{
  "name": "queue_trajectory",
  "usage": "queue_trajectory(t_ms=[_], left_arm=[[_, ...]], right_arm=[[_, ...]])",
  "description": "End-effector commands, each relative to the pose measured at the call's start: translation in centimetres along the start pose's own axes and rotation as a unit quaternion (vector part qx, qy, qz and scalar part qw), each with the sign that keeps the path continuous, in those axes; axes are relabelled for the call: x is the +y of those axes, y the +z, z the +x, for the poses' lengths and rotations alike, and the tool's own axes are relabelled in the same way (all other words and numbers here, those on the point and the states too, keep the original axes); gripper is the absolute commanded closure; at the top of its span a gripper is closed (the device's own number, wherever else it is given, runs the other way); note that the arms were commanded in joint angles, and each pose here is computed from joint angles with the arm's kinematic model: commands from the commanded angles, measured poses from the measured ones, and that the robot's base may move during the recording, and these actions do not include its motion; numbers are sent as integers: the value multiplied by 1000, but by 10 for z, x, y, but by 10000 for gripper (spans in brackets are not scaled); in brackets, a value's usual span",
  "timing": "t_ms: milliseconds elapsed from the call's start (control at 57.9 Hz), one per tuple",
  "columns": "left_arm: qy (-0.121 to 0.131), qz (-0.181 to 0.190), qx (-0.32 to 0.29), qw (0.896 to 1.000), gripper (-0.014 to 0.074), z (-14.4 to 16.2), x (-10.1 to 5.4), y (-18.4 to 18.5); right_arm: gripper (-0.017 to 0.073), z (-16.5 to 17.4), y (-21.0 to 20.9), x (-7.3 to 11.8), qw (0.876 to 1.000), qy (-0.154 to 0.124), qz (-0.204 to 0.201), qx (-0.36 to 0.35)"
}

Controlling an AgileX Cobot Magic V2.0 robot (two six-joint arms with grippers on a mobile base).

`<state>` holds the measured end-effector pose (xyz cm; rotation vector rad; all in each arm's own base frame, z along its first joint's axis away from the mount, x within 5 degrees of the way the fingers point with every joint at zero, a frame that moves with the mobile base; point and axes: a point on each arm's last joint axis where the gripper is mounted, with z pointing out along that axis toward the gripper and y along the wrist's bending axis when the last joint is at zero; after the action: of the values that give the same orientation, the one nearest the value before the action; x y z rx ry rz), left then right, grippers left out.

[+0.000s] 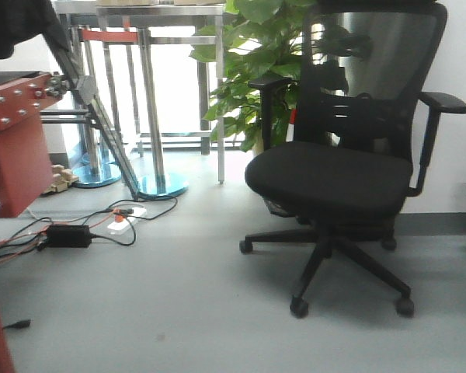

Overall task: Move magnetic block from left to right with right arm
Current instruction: 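Turn the base past the black office chair carrying the cube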

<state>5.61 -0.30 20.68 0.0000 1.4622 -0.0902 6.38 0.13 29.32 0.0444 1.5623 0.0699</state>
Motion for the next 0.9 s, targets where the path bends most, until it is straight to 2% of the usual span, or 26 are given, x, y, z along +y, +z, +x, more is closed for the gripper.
queue_trajectory(t_ms=[0, 881], left_arm=[[-2, 1, -43, 999, 720, -5, 0, -1], [-2, 1, -43, 999, 720, -5, 0, -1]], right_arm=[[189, -18, 0, 1, 999, -5, 1, -53], [189, -18, 0, 1, 999, -5, 1, -53]])
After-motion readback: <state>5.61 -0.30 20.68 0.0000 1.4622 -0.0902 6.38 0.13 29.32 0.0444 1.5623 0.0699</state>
